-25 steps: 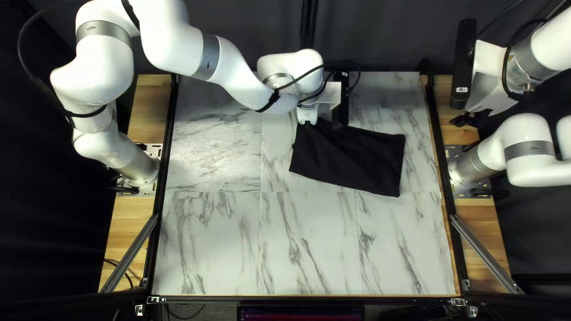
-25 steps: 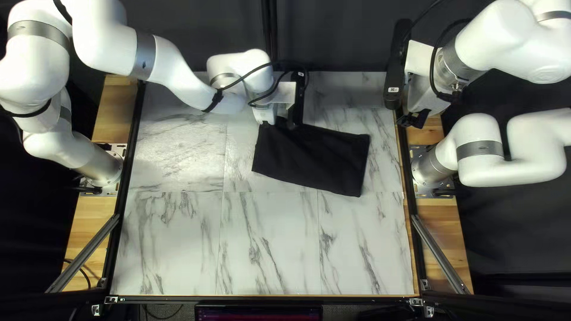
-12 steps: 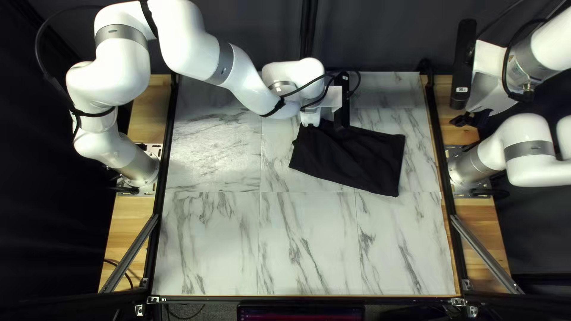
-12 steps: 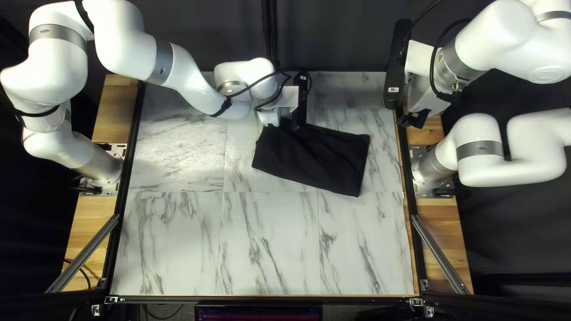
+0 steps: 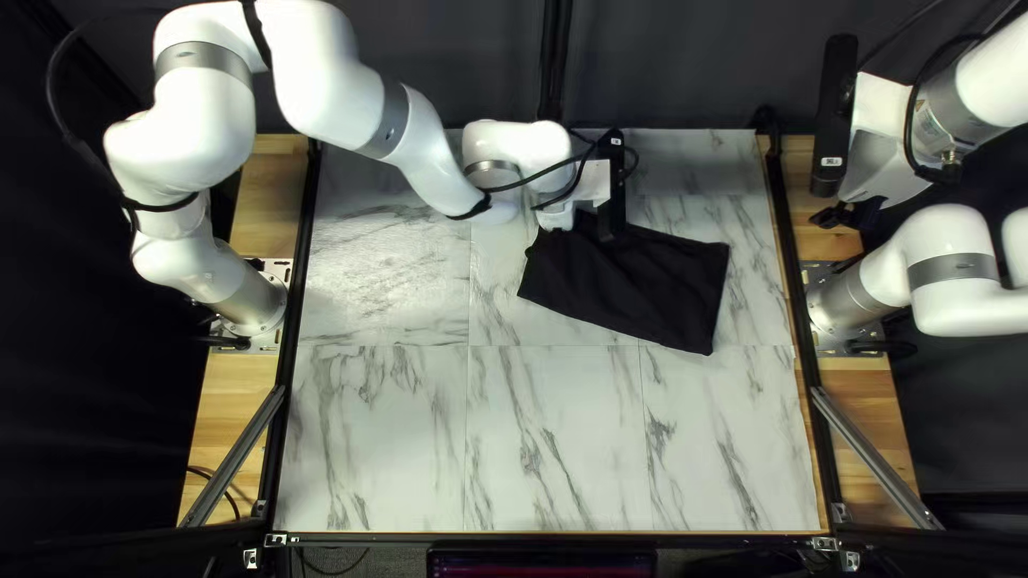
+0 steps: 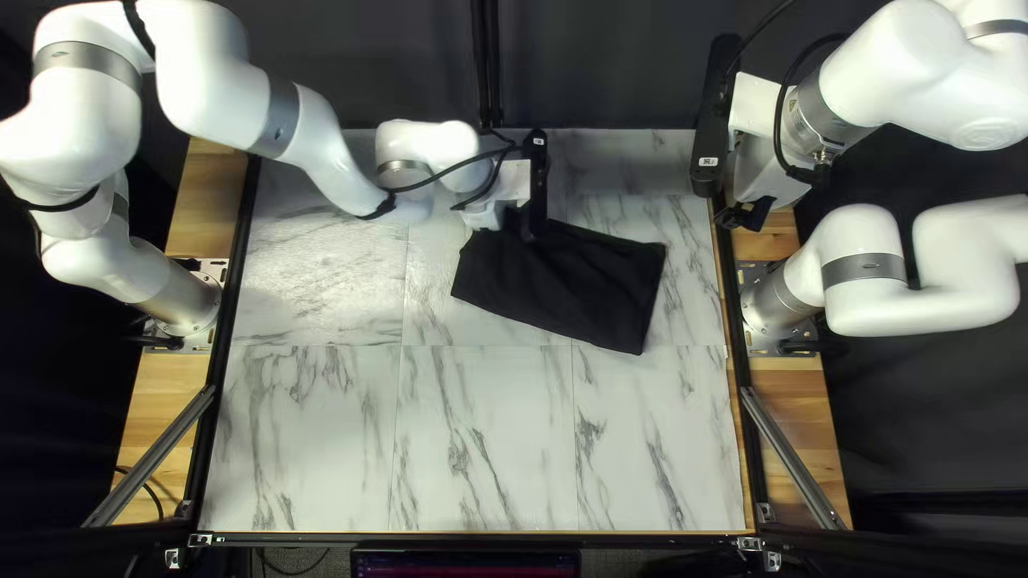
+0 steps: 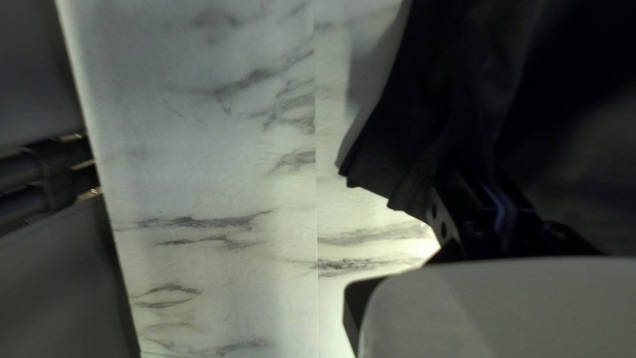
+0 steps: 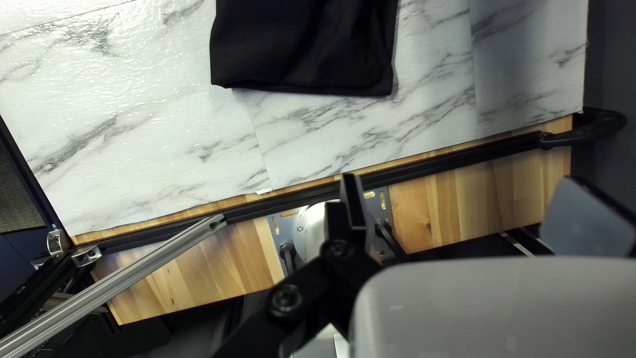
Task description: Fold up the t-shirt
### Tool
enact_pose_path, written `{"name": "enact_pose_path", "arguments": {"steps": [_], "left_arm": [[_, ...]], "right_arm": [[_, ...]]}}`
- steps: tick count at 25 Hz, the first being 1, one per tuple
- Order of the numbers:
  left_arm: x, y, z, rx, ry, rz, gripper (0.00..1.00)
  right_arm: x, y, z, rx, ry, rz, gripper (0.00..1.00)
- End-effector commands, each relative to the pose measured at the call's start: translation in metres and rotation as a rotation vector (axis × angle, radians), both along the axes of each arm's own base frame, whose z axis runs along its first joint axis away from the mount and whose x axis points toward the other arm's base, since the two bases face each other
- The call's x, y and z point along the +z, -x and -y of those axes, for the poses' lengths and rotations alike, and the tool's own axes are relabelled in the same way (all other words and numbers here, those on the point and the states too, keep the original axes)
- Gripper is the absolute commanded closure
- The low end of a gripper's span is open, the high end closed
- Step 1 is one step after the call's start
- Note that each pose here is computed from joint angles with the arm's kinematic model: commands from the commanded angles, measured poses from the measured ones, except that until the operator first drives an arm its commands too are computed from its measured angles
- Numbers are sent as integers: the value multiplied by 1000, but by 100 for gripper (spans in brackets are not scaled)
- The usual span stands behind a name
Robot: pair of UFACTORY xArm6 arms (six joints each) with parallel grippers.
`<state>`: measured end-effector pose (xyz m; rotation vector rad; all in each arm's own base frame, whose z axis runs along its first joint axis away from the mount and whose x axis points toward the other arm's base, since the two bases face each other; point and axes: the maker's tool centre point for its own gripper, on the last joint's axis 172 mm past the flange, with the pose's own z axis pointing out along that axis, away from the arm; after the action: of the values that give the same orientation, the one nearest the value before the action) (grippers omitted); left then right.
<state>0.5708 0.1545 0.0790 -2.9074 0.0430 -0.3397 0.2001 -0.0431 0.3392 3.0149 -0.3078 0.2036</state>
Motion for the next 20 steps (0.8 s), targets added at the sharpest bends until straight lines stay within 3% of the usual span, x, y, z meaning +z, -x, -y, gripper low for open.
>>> {"name": "enact_pose_path", "arguments": {"steps": [1, 4, 10, 15, 20], "left_arm": [[-15, 3, -11, 10, 5, -11, 66], [-22, 4, -17, 14, 8, -19, 0], [-3, 7, -19, 15, -4, -23, 0], [38, 17, -10, 6, -34, 0, 0], [73, 20, 47, -48, -31, 31, 0]], "right_arm": [[0, 0, 0, 0, 0, 0, 0], [0, 0, 0, 0, 0, 0, 0], [0, 0, 0, 0, 0, 0, 0], [0, 0, 0, 0, 0, 0, 0], [0, 0, 0, 0, 0, 0, 0]]}}
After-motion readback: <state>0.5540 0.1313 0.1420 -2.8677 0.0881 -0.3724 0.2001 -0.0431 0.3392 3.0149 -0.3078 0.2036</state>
